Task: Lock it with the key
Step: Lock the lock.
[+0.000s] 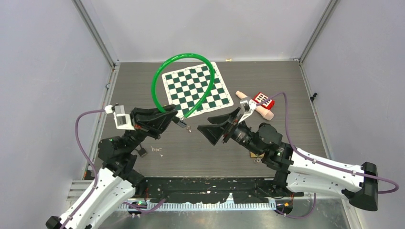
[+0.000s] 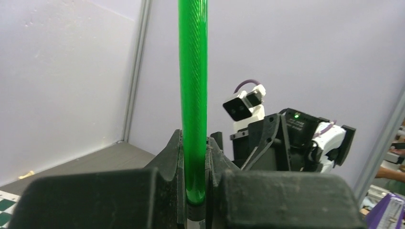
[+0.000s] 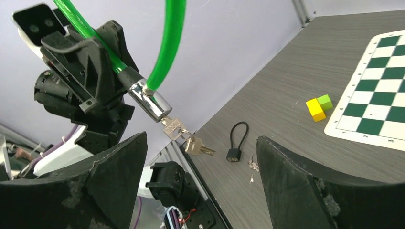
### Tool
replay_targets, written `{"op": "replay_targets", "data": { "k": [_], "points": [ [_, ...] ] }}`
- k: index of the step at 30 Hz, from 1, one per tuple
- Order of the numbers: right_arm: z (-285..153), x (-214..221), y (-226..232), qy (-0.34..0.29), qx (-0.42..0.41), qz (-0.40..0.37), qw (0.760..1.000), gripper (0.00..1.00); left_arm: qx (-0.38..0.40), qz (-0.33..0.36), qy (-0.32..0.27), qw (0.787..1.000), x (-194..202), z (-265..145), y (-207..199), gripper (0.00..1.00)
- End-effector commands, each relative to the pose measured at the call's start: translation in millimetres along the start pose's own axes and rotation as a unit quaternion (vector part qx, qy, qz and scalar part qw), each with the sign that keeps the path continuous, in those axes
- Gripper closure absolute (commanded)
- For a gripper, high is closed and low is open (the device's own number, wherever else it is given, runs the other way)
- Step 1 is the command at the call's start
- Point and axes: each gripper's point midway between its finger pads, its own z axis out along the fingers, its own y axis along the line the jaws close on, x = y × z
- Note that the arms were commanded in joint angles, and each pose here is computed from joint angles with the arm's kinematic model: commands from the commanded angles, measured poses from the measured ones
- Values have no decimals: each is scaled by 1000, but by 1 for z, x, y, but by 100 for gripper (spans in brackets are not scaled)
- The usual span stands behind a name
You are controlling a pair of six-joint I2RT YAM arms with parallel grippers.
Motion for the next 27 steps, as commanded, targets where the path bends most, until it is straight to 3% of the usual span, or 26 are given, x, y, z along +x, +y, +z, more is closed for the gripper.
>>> {"op": "replay_targets", "data": {
  "k": [1, 9, 11, 13, 15, 27],
  "points": [
    [9, -12, 36, 1, -84, -8, 996, 9, 31, -24, -48, 998, -40, 2, -27, 100],
    [7, -5, 79, 49, -236, -32, 970, 10, 82, -42, -33, 995, -53, 5, -54, 100],
    [9, -6, 85, 53, -257, -31, 965, 16, 97, -48, -31, 994, -54, 6, -59, 100],
    [10, -6, 90, 57, -277, -30, 959, 32, 109, -50, -30, 992, -55, 7, -63, 100],
    [11, -5, 93, 59, -289, -27, 955, 39, 120, -53, -32, 991, -56, 7, -67, 100],
    [7, 5, 105, 66, -346, 10, 936, 46, 137, -47, -51, 988, -63, 11, -70, 100]
  ]
}}
